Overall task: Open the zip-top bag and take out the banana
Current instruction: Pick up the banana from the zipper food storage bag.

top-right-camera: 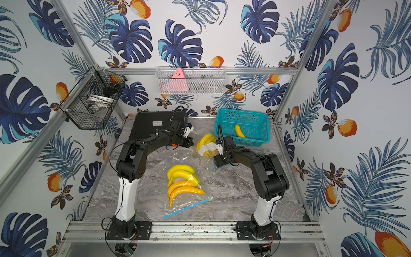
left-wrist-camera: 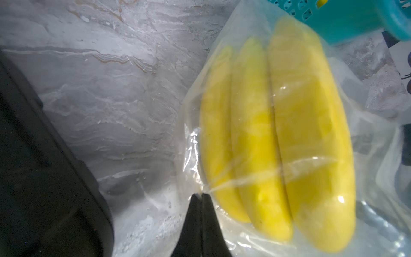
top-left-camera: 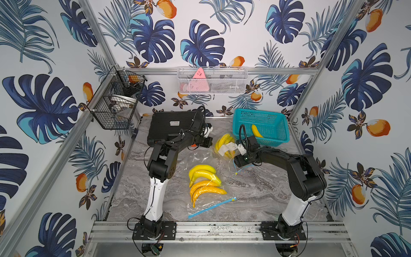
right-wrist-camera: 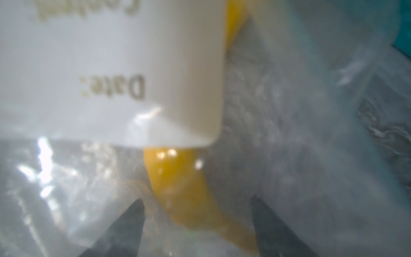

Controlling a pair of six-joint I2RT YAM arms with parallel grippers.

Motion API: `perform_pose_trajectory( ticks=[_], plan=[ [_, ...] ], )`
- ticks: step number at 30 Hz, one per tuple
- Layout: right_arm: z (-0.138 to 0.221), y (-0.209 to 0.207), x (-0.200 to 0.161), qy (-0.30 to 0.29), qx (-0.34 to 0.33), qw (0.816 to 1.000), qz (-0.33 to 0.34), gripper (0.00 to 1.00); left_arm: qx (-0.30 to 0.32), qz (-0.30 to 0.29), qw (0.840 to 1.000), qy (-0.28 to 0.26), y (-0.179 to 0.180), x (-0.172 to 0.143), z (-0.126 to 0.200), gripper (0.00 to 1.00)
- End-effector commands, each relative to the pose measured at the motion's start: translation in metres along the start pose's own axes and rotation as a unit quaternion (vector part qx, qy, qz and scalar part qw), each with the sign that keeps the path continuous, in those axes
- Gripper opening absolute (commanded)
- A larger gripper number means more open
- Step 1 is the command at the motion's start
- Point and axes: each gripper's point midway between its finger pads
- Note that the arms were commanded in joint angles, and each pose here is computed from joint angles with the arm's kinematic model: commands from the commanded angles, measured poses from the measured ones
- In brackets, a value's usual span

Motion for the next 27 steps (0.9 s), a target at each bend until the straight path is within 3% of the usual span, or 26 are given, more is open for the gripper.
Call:
perform_pose_trajectory(
  ticks=[1,6,13,19,23,27],
  plan=[
    [-0.003,0.008,0.008,-0.007,0.028,0.999,0.029,0.74,-0.008,0.003,1.000,-0.004,-0.003,0.003,0.002,0.00],
    [-0.001,0.019,-0.005,0.026,0.057,0.998,0.031,0.46,-0.009,0.004,1.000,-0.008,-0.002,0.006,0.004,0.00],
    [0.017,0.041,-0.027,0.085,0.107,0.991,0.006,0.38,-0.001,0.008,1.000,-0.011,0.006,0.008,0.005,0.00],
    [0.007,0.048,-0.042,0.109,0.088,0.990,0.023,0.53,0.000,0.011,1.000,-0.013,0.007,0.011,0.005,0.00],
    [-0.011,0.044,-0.056,0.151,0.050,0.987,0.030,0.46,0.001,0.011,1.000,-0.016,0.007,0.012,0.007,0.00],
    [-0.009,0.045,-0.047,0.127,0.050,0.991,0.009,0.29,0.006,0.009,1.000,-0.017,0.008,0.012,0.010,0.00]
  ],
)
Point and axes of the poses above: each gripper's point midway between its finger pads, its own z axis back along the fingers, its own y axis along the line the jaws close on, x = y × z, and after that the axes turned 4 degrees about z, right-handed
